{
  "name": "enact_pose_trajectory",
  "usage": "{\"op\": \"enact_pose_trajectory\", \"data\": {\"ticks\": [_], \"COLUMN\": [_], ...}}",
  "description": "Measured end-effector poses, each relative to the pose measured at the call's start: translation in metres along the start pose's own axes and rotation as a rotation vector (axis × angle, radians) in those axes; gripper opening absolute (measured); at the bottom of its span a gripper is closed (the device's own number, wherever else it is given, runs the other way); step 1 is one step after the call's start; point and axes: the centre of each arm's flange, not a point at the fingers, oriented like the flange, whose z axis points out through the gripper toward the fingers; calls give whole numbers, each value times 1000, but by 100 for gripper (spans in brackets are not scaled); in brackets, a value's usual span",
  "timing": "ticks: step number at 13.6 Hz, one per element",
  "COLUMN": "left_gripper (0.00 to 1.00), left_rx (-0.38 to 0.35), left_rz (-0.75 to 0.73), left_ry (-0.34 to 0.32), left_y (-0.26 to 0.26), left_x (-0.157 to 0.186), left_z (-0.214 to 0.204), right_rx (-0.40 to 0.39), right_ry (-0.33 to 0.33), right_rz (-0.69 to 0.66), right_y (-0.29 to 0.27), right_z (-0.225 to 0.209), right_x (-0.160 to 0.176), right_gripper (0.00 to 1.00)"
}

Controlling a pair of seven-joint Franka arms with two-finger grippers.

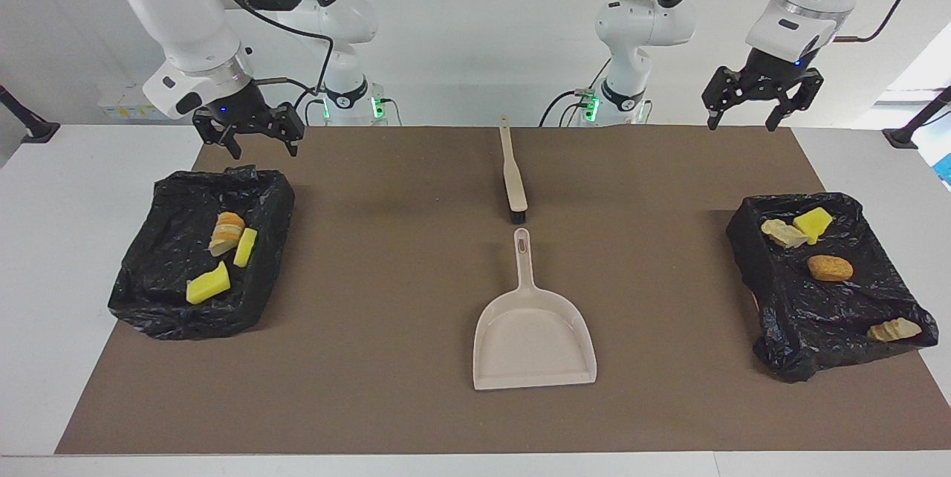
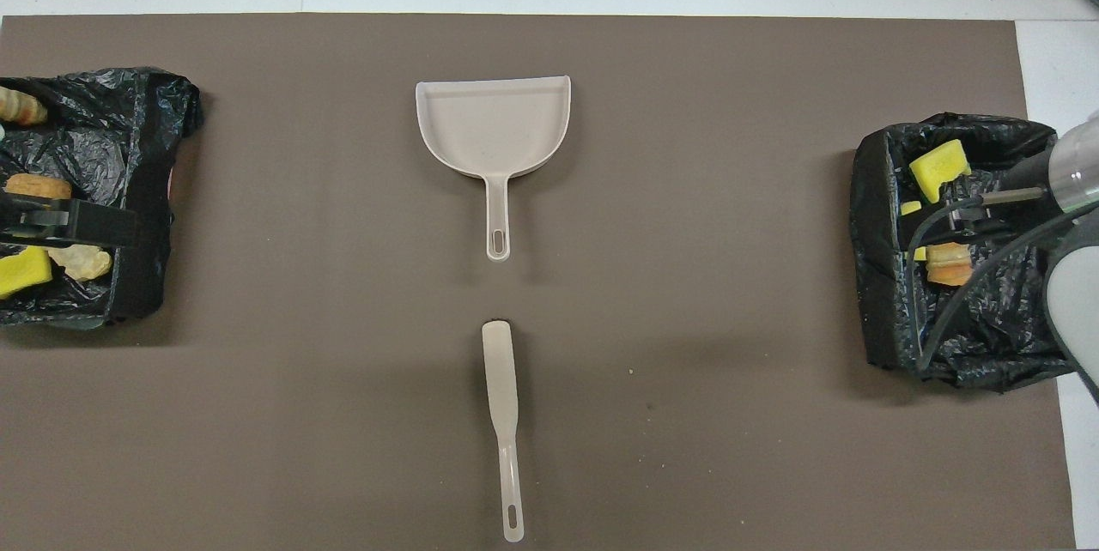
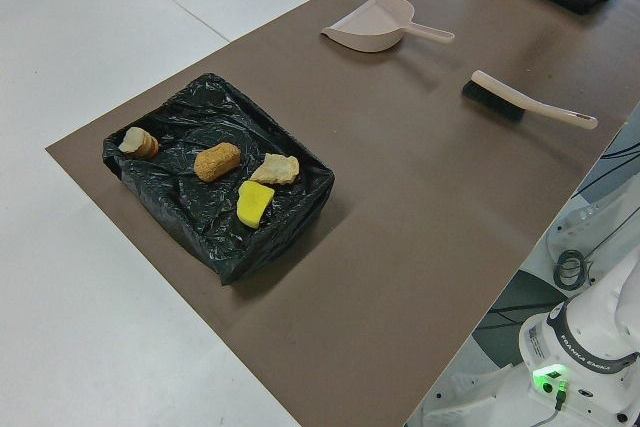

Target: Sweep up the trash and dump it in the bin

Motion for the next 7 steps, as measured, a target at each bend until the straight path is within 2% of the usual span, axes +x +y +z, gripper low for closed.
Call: {"op": "enact_pose_trajectory", "data": {"ticks": [3,7], "left_gripper": [100,100], "left_rx": [-26,-46], "left_rz": [-26,-45], "left_ry": [-30,-36], "left_y": [-11,-37], "left_x": [-2,13], "left_z": [-5,-10], "right_rx": [0,0], "right_ry": [0,0], "right_rz": [0,0], "right_y": [0,0], "right_z": [0,0], "right_x": [0,0], "right_gripper": [100,100]}}
